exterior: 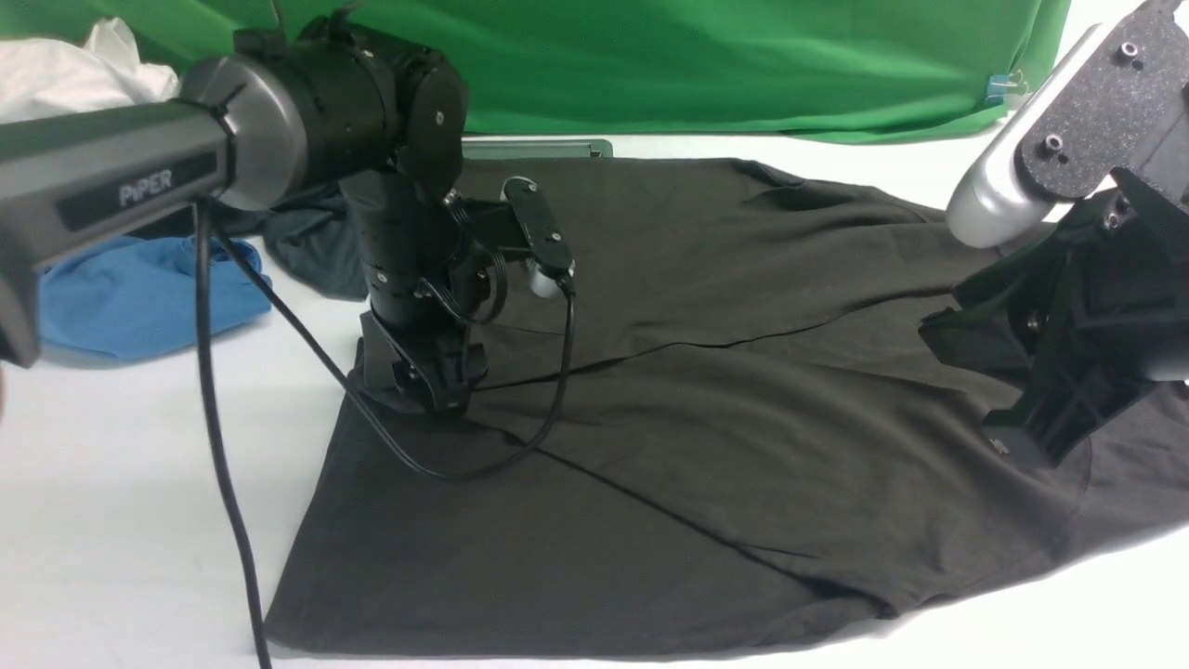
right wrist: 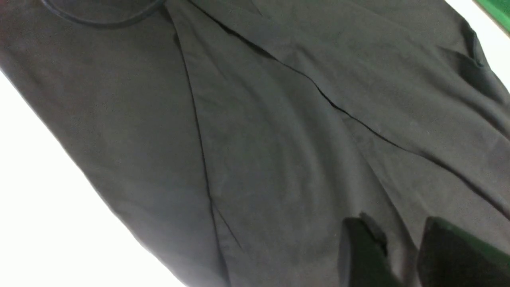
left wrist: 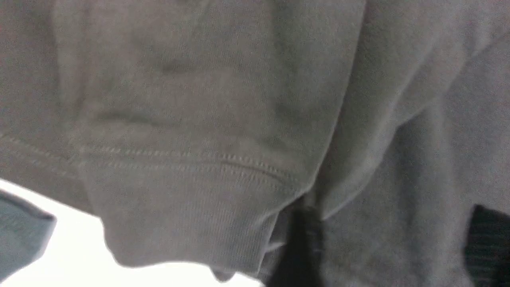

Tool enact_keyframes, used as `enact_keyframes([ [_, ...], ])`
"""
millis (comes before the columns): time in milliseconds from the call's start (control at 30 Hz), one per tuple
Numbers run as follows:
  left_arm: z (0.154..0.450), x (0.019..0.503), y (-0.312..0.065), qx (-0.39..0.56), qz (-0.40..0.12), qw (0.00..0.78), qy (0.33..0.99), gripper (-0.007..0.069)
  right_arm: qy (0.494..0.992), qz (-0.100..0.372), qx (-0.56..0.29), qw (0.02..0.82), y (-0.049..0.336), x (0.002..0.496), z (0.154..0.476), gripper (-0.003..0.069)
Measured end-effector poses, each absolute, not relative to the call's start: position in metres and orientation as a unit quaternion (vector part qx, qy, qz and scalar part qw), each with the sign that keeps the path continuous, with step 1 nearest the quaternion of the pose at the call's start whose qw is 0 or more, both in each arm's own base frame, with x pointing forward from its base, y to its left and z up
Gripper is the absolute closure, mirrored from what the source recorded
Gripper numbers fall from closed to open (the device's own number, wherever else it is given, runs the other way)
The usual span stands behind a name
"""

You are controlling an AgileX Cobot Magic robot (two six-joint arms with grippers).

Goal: Fold a long-sleeved shirt on a white desktop.
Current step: 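Fold the left side of the dark shirt inward over its body with the left gripper, then grasp the near edge of the shirt at its hem and shoulder corners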

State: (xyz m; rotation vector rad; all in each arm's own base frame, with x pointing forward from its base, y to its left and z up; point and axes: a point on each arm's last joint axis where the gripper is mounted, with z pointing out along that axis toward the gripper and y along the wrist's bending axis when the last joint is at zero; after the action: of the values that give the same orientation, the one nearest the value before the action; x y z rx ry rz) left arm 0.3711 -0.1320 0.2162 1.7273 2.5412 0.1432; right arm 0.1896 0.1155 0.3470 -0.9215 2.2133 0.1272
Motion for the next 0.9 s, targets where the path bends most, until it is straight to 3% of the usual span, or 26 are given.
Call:
enact_keyframes([
  [67, 0.232, 0.370, -0.130, 0.546, 0.059, 0.065, 0.833, 0.0027, 0.865, 0.054, -0.346, 0.361, 0.115, 0.190, 0.347, 0.0419],
  [167, 0.252, 0.371, -0.129, 0.500, 0.076, 0.121, 0.854, 0.0043, 0.873, 0.055, -0.329, 0.355, 0.114, 0.195, 0.344, 0.0419],
  [233, 0.280, 0.366, -0.127, 0.452, 0.078, 0.183, 0.869, 0.0168, 0.891, 0.049, -0.297, 0.341, 0.109, 0.208, 0.335, 0.0419],
  [333, 0.309, 0.349, -0.123, 0.449, 0.070, 0.217, 0.864, 0.0456, 0.916, 0.032, -0.256, 0.307, 0.096, 0.228, 0.319, 0.0417],
  [400, 0.314, 0.338, -0.122, 0.468, 0.058, 0.214, 0.856, 0.0548, 0.927, 0.025, -0.240, 0.288, 0.090, 0.233, 0.313, 0.0417],
  [467, 0.311, 0.325, -0.122, 0.487, 0.036, 0.205, 0.848, 0.0592, 0.933, 0.020, -0.233, 0.273, 0.085, 0.234, 0.310, 0.0417],
  [600, 0.283, 0.298, -0.121, 0.518, -0.014, 0.160, 0.840, 0.0605, 0.934, 0.021, -0.230, 0.271, 0.082, 0.229, 0.313, 0.0417],
  [733, 0.233, 0.270, -0.112, 0.527, -0.042, 0.067, 0.846, 0.0578, 0.933, 0.036, -0.223, 0.282, 0.083, 0.224, 0.319, 0.0417],
  [900, 0.193, 0.244, -0.100, 0.554, -0.044, 0.007, 0.831, 0.0389, 0.934, 0.057, -0.215, 0.281, 0.086, 0.223, 0.320, 0.0417],
])
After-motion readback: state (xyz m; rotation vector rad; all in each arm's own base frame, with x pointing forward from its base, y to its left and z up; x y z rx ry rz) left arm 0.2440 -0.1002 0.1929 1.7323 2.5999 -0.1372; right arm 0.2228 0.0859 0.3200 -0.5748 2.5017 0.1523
